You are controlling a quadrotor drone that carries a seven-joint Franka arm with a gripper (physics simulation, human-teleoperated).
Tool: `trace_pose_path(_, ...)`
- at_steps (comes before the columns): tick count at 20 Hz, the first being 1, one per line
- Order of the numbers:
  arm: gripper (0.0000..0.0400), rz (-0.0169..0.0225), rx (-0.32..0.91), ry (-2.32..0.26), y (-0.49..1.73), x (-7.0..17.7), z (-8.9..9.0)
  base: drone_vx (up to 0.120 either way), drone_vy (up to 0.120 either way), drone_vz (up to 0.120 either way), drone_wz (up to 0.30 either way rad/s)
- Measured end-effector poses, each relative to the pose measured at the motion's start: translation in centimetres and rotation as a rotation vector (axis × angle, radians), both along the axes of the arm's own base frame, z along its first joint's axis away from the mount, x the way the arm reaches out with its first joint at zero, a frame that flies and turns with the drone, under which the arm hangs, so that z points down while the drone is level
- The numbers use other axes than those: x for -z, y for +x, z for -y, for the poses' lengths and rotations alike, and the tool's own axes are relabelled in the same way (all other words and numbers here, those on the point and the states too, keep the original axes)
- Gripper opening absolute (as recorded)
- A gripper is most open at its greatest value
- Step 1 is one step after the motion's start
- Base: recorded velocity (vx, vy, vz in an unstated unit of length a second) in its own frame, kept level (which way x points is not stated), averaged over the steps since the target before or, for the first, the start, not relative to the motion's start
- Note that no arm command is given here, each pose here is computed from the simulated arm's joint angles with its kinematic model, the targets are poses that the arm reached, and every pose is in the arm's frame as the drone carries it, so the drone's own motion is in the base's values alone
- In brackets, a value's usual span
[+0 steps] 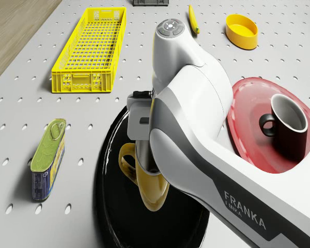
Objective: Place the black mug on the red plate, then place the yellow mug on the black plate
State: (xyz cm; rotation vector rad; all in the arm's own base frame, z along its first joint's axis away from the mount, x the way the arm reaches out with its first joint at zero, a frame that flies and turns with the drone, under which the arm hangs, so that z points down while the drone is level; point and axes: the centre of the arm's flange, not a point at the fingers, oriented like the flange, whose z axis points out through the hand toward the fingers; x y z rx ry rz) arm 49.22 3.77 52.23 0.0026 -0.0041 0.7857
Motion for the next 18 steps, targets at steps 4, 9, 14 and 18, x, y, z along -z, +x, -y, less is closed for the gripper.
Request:
trace_pose_path(4, 0.0110, 0.0000, 0.000, 0.000, 0.00, 0.00, 0.00, 0.120, 0.000, 0.000, 0.000)
trace_pose_path(9, 0.0110, 0.0000, 0.000, 0.000, 0.00, 0.00, 0.00, 0.120, 0.000, 0.000, 0.000)
trace_pose_path(14, 0.0110, 0.0000, 0.000, 0.000, 0.00, 0.00, 0.00, 0.048, 0.000, 0.000, 0.000)
trace_pose_path(18, 0.0110, 0.0000, 0.000, 0.000, 0.00, -0.69, 0.00, 0.000, 0.000, 0.000, 0.000)
